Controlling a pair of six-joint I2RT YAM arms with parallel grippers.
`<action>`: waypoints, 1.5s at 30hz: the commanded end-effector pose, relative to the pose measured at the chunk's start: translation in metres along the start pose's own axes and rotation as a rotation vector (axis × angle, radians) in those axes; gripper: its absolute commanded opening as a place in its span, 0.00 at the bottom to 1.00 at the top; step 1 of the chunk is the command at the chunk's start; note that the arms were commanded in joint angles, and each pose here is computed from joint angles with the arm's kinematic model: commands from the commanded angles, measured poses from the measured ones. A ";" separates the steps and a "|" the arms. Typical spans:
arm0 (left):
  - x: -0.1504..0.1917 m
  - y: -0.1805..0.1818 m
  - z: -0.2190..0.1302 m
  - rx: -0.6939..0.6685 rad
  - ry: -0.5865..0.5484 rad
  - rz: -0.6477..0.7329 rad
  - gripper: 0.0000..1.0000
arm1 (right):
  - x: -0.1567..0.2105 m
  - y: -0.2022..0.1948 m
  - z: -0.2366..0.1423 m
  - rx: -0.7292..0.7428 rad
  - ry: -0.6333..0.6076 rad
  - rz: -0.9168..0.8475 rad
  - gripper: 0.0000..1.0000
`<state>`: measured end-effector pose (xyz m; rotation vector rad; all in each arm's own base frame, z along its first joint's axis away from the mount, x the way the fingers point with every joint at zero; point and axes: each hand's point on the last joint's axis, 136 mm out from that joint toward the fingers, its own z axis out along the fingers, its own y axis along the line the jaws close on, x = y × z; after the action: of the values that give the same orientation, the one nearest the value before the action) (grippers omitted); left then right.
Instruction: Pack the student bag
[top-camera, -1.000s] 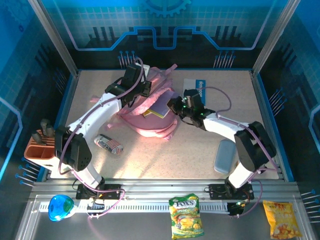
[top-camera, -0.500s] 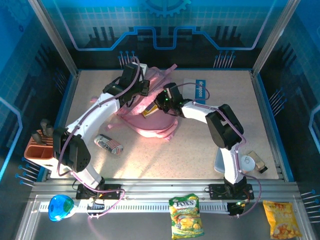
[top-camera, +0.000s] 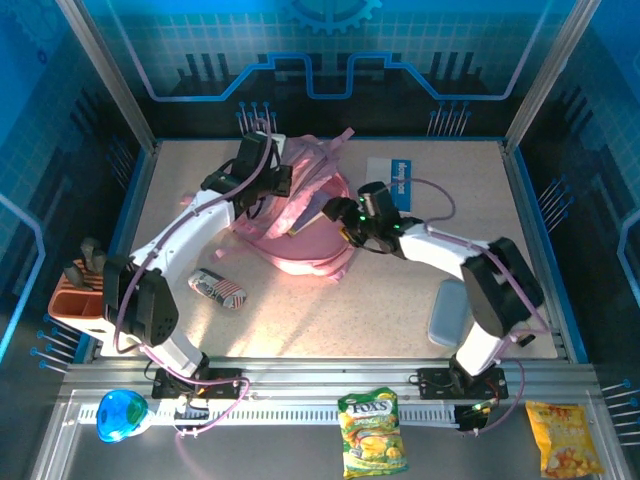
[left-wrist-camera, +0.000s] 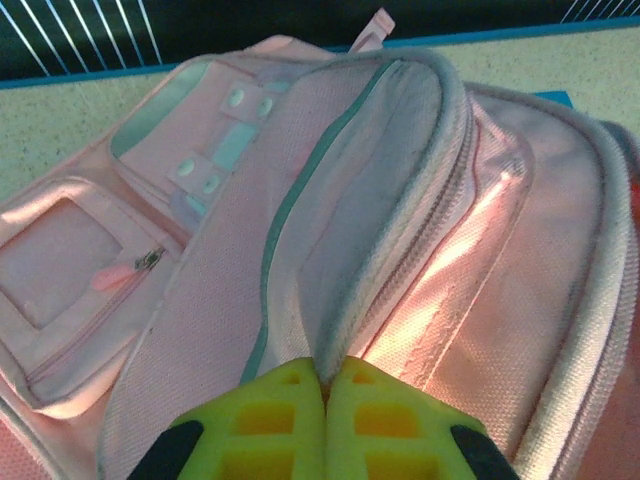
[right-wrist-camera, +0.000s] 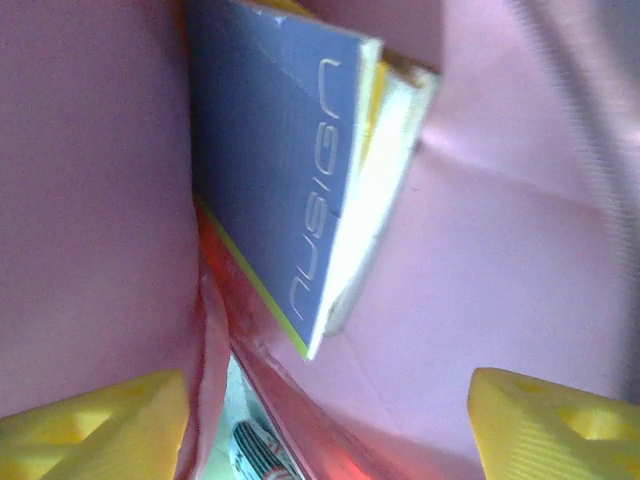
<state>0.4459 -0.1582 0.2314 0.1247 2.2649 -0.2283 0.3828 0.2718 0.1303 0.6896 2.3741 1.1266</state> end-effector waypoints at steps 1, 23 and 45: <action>-0.004 0.009 -0.015 0.012 -0.048 -0.012 0.00 | -0.017 -0.033 -0.032 0.113 -0.079 -0.071 0.79; 0.074 -0.018 -0.029 0.247 0.055 -0.259 0.94 | -0.173 -0.066 0.037 0.356 -0.001 -0.150 0.81; 0.068 -0.026 -0.025 0.275 0.092 -0.251 0.99 | -0.159 -0.147 0.059 0.580 0.080 0.024 0.82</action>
<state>0.3738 -0.1746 0.1926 -0.0062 2.3263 -0.6583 0.5355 0.1494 0.0364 0.7554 2.6654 0.5801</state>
